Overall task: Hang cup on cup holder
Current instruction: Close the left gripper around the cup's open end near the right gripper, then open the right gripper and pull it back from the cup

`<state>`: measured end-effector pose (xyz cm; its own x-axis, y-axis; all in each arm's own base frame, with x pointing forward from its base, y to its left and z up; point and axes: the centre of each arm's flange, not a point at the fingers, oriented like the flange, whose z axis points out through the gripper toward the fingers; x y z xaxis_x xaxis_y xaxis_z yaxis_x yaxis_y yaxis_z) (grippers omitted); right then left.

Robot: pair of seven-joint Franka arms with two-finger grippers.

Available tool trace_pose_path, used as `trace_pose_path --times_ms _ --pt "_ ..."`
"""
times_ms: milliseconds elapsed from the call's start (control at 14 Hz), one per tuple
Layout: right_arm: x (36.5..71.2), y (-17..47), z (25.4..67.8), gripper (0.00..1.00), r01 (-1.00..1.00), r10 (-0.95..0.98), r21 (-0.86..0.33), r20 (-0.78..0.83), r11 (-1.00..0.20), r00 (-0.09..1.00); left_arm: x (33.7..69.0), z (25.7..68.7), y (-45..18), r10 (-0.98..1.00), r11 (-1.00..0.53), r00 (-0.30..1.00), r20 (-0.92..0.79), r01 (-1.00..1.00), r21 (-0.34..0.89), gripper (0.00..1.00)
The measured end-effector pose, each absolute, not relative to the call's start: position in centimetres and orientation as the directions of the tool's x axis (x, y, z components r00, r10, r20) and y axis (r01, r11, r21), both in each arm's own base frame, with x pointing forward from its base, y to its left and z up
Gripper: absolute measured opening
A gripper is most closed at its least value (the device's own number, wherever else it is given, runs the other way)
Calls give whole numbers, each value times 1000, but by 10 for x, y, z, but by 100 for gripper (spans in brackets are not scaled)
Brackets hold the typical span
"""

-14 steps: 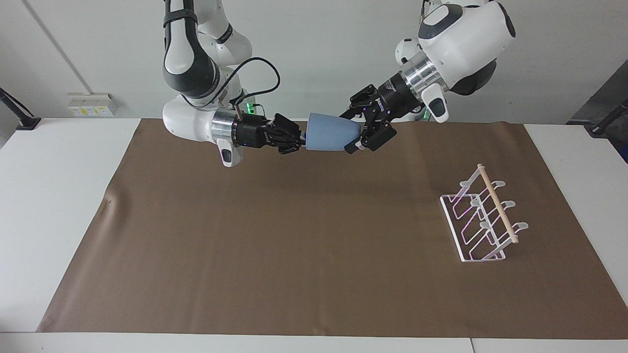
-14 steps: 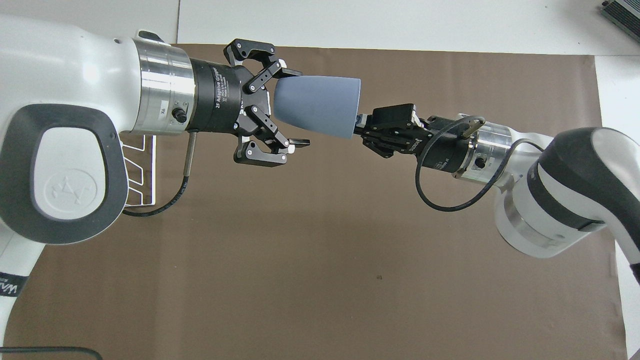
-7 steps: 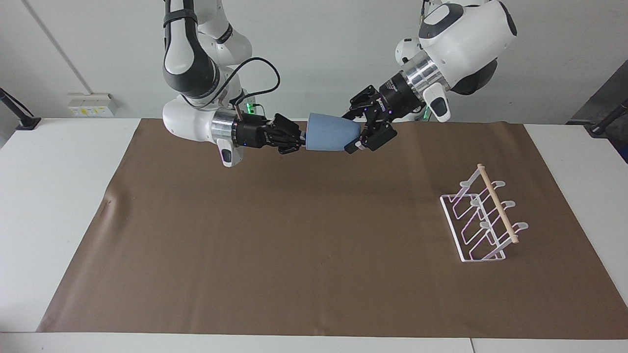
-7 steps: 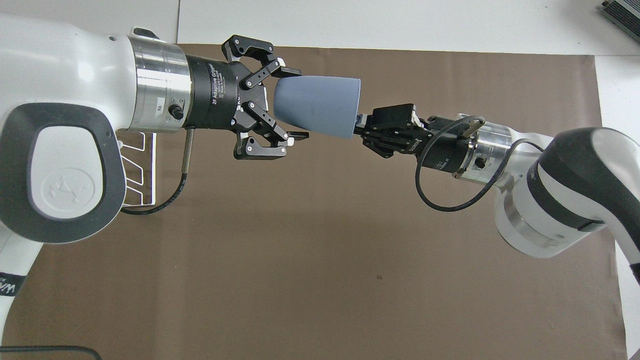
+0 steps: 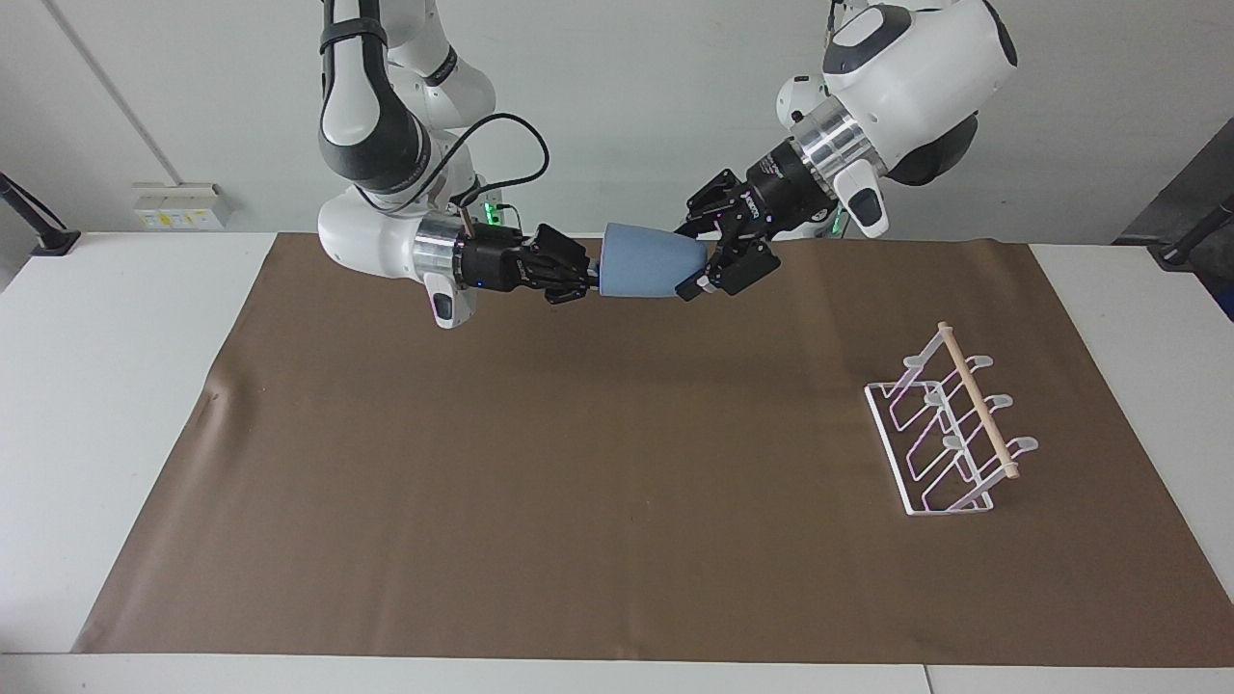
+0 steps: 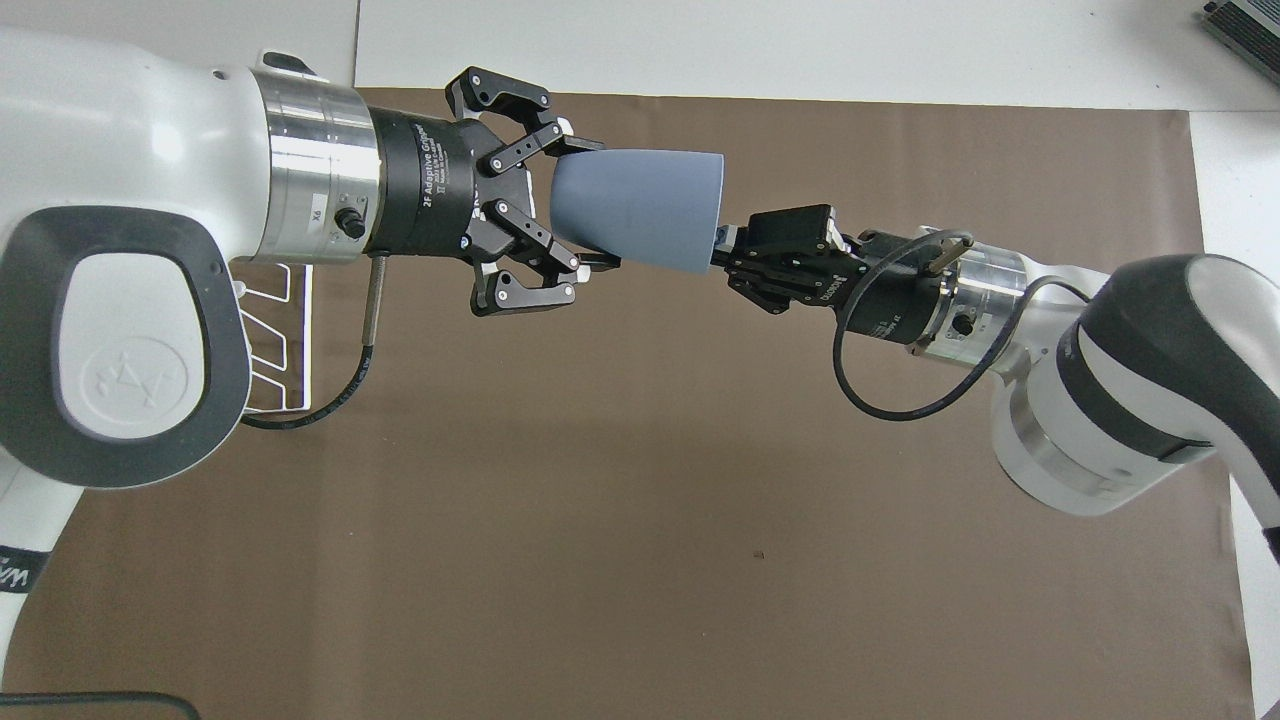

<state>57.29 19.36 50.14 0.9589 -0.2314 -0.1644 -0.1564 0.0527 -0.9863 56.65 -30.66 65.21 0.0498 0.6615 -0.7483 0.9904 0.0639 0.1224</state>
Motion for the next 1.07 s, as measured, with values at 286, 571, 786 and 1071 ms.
trace_pose_path --times_ms 286,571,786,1071 --pt "573 195 502 4 -156 -235 -986 -164 50 958 567 652 -306 663 62 53 -747 990 126 78" --pt "572 196 501 4 -157 -238 -986 -164 48 957 566 652 -306 672 58 61 -738 989 134 78" --pt "571 199 500 33 -169 -234 -984 -176 48 956 569 654 -304 670 73 62 -739 986 149 74" --pt "571 200 500 59 -172 -233 -984 -179 47 956 569 654 -304 671 75 62 -739 986 151 74"
